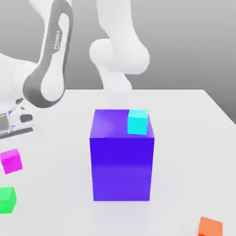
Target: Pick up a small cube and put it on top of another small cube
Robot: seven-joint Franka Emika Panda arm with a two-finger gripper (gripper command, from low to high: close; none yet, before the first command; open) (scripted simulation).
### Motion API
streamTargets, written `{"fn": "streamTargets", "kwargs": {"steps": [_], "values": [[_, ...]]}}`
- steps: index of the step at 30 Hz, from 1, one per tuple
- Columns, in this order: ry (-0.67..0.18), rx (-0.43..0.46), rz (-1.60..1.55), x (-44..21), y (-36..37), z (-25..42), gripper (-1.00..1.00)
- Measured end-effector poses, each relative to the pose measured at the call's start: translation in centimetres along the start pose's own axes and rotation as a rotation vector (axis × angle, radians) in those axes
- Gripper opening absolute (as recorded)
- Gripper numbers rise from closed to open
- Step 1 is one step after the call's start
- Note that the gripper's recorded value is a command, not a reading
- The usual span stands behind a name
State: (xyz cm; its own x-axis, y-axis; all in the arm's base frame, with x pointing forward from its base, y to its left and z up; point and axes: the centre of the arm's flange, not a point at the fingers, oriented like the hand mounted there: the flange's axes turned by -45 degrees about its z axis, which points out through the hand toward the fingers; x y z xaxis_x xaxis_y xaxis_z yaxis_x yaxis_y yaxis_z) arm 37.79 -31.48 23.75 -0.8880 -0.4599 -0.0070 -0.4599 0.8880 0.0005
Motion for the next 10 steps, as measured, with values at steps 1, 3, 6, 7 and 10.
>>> {"fn": "streamTargets", "kwargs": {"steps": [1, 3, 6, 7, 10], "values": [[0.003, 0.001, 0.017, -0.8, -0.8, -0.3, -1.00], [0.006, 0.002, 0.030, -1.3, -1.5, 1.2, -1.00], [0.006, 0.002, 0.033, -1.5, -1.7, 5.1, 1.00], [0.006, 0.002, 0.033, -1.5, -1.7, 5.1, 1.00], [0.006, 0.002, 0.033, -1.5, -1.7, 5.1, 1.00]]}}
